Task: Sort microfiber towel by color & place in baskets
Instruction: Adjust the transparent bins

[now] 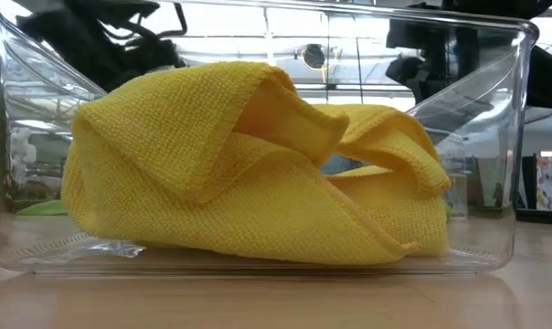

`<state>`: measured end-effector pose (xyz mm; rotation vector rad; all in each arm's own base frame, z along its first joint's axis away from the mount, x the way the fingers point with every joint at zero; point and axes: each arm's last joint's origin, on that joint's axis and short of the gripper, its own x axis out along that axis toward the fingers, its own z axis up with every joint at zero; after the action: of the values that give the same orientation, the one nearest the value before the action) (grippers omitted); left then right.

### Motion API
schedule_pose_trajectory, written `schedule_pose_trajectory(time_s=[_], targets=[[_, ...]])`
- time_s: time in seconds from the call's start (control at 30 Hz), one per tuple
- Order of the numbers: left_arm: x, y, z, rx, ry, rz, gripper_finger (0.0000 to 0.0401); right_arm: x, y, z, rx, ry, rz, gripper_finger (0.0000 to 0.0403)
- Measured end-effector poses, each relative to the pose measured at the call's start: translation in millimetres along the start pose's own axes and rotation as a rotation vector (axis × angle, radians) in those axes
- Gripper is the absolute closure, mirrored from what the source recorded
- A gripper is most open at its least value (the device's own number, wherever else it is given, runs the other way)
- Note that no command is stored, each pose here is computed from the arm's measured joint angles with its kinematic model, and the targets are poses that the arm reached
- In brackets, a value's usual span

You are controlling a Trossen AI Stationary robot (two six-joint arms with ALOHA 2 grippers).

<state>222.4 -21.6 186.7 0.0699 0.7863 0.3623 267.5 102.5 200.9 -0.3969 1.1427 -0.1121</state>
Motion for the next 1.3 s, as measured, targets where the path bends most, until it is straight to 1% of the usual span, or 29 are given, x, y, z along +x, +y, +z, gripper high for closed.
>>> schedule_pose_trajectory(time_s=[0.17, 0.33, 0.5, 0.57, 0.67, 0.83, 0.93, 1.17, 1.23, 1.3], targets=[[9, 1, 4, 0.019, -0.020, -0.005, 0.0393, 0, -1, 1, 0.006, -0.008, 0.011, 0.0399], [13, 4, 9, 0.027, -0.056, -0.007, 0.0393, 0, 2, 1, 0.031, 0.003, 0.082, 0.0402], [15, 8, 11, 0.027, -0.066, 0.008, 0.0393, 0, 2, 0, 0.038, 0.010, 0.083, 0.0402], [15, 9, 10, 0.020, -0.056, 0.015, 0.0393, 0, 2, -2, 0.054, 0.029, 0.085, 0.0402], [14, 8, 5, -0.007, -0.017, 0.013, 0.0393, 0, 3, -5, 0.087, 0.066, 0.116, 0.0403], [9, -3, -5, -0.087, 0.062, -0.018, 0.0393, -6, 15, -6, 0.100, 0.061, 0.168, 0.0403], [1, -19, -13, -0.110, 0.112, -0.102, 0.0393, -10, 24, -7, 0.106, 0.047, 0.183, 0.0403], [-31, -68, -30, -0.134, 0.133, -0.320, 0.0393, -20, 43, -6, 0.125, -0.012, 0.222, 0.0403], [-41, -80, -35, -0.154, 0.125, -0.376, 0.0393, -22, 47, -7, 0.130, -0.018, 0.229, 0.0403], [-51, -92, -34, -0.172, 0.072, -0.448, 0.0393, -23, 50, -7, 0.135, -0.029, 0.234, 0.0403]])
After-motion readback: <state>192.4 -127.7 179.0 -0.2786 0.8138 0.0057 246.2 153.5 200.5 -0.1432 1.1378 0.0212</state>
